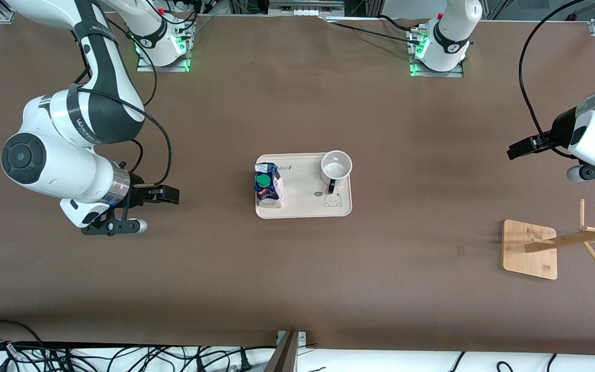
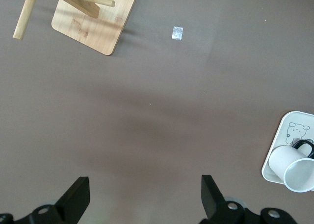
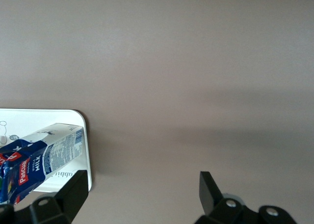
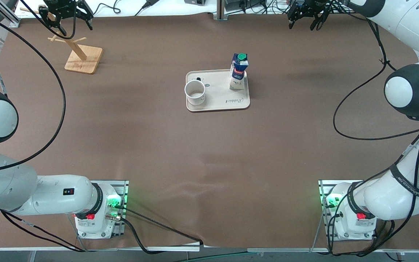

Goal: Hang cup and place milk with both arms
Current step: 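Reach the right gripper toward the milk carton on the tray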

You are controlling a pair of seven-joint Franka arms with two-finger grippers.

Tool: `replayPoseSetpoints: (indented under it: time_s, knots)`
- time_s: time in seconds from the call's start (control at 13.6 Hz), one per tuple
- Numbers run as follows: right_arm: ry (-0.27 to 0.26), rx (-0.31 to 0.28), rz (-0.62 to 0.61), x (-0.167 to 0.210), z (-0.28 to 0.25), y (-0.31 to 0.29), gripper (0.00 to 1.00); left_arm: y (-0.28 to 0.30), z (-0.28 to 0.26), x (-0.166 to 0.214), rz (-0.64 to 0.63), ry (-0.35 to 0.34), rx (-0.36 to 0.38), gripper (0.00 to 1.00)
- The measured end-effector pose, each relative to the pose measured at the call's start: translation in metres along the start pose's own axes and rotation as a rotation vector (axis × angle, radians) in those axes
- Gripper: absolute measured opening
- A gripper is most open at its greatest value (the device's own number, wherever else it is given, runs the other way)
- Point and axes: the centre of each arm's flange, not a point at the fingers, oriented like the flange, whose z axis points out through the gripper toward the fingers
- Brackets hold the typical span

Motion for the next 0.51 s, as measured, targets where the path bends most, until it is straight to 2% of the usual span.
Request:
replayPoseSetpoints:
  time_s: [0.22,0.51]
  knots:
    - [-0.005,0.003,0.027,-0.005,0.004,-0.021,1.00,0.001,0.001,0.000,0.001,-0.001,0.000,1.00]
    - [0.027,0.007,0.092,-0.011,0.025,-0.077,1.00,0.003,0.001,0.000,0.004,-0.002,0.001,1.00]
